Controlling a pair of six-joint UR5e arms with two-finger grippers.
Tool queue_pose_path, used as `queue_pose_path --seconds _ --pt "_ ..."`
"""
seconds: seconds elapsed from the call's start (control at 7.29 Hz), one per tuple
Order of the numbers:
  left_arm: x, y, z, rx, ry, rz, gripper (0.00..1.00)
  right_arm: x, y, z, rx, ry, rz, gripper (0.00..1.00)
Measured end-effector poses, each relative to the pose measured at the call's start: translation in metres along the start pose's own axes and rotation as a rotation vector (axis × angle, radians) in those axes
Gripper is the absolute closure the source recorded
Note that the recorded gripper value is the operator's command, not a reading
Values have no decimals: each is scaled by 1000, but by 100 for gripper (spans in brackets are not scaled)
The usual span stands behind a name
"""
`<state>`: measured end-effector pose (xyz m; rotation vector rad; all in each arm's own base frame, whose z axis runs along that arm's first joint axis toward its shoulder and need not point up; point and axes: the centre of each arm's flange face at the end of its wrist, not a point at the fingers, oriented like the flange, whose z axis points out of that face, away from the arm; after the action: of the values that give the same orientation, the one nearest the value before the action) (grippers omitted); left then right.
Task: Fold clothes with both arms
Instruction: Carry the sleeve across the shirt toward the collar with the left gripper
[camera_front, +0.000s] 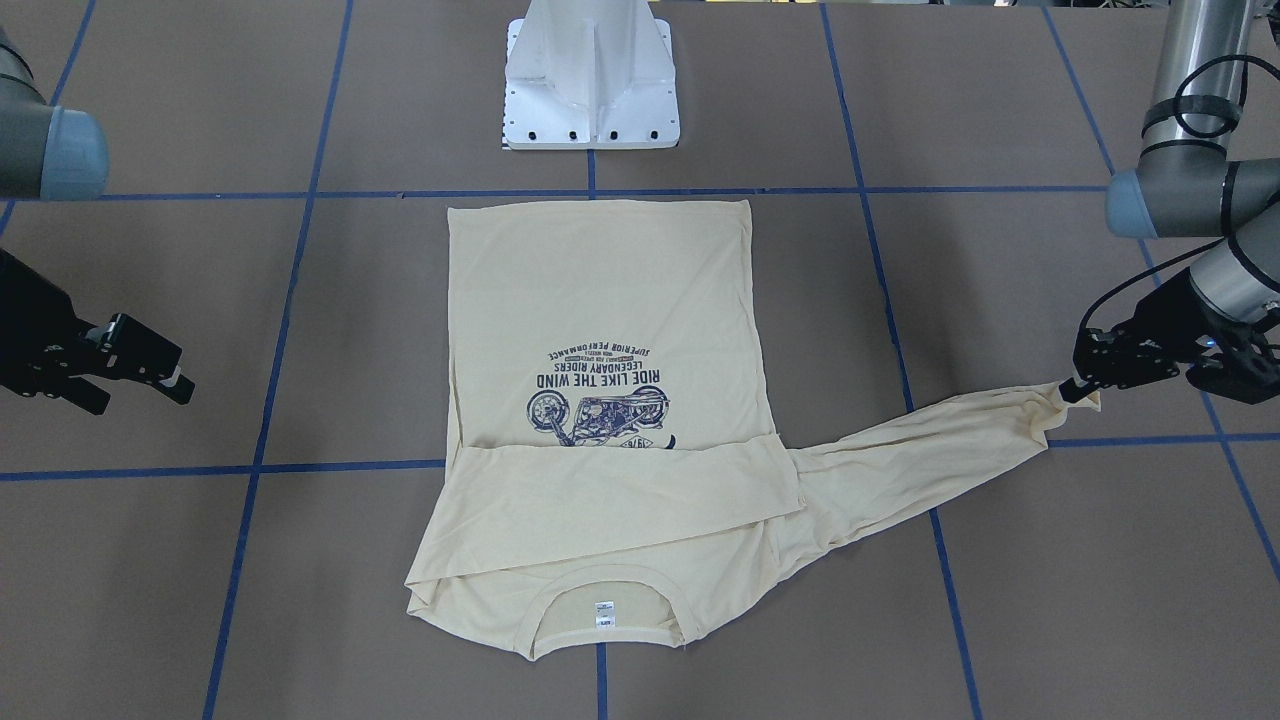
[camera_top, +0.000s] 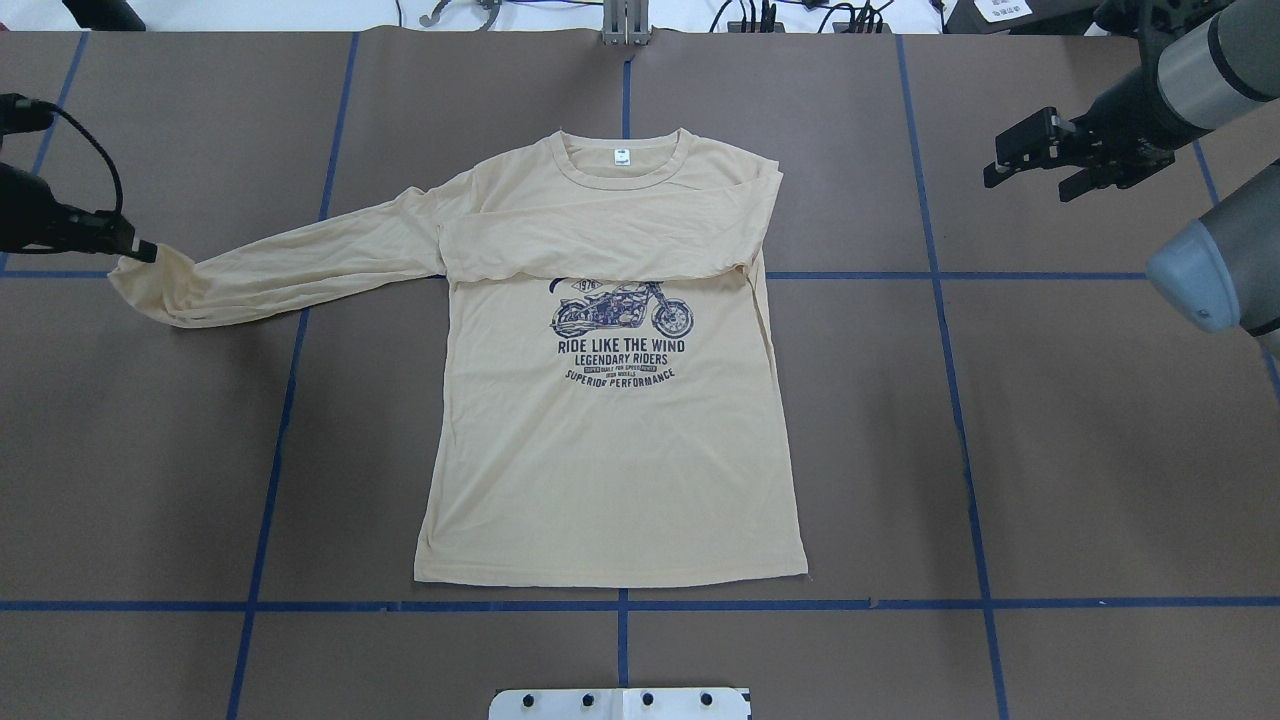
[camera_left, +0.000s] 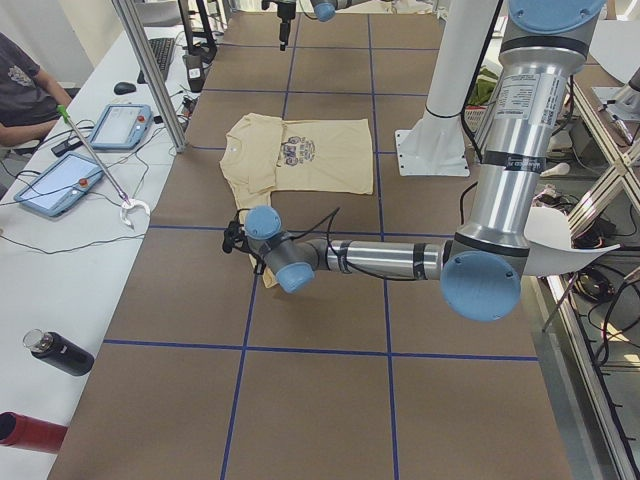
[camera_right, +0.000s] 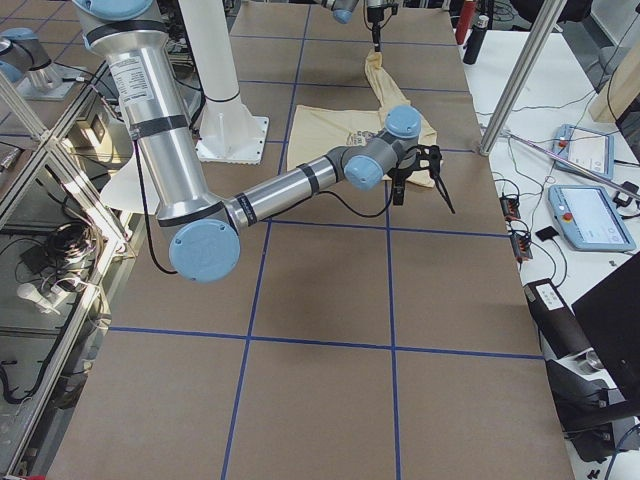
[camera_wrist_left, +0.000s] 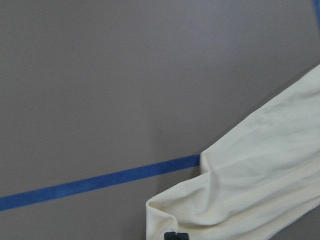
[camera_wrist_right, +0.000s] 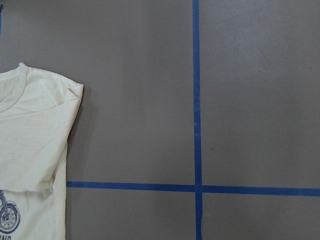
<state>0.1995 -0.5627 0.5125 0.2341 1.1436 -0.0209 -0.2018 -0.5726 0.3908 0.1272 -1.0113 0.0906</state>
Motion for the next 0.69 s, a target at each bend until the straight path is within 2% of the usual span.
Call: queue_pose_path --seconds 0.14,0.41,0.69 --pt "67 -19 5 4 67 -77 100 4 1 0 -1 4 -3 1" --pt "228 -29 56 -9 178 -224 100 9 2 1 -1 9 0 1" --pt "357 -28 107 35 221 -362 100 16 3 3 -3 18 4 1"
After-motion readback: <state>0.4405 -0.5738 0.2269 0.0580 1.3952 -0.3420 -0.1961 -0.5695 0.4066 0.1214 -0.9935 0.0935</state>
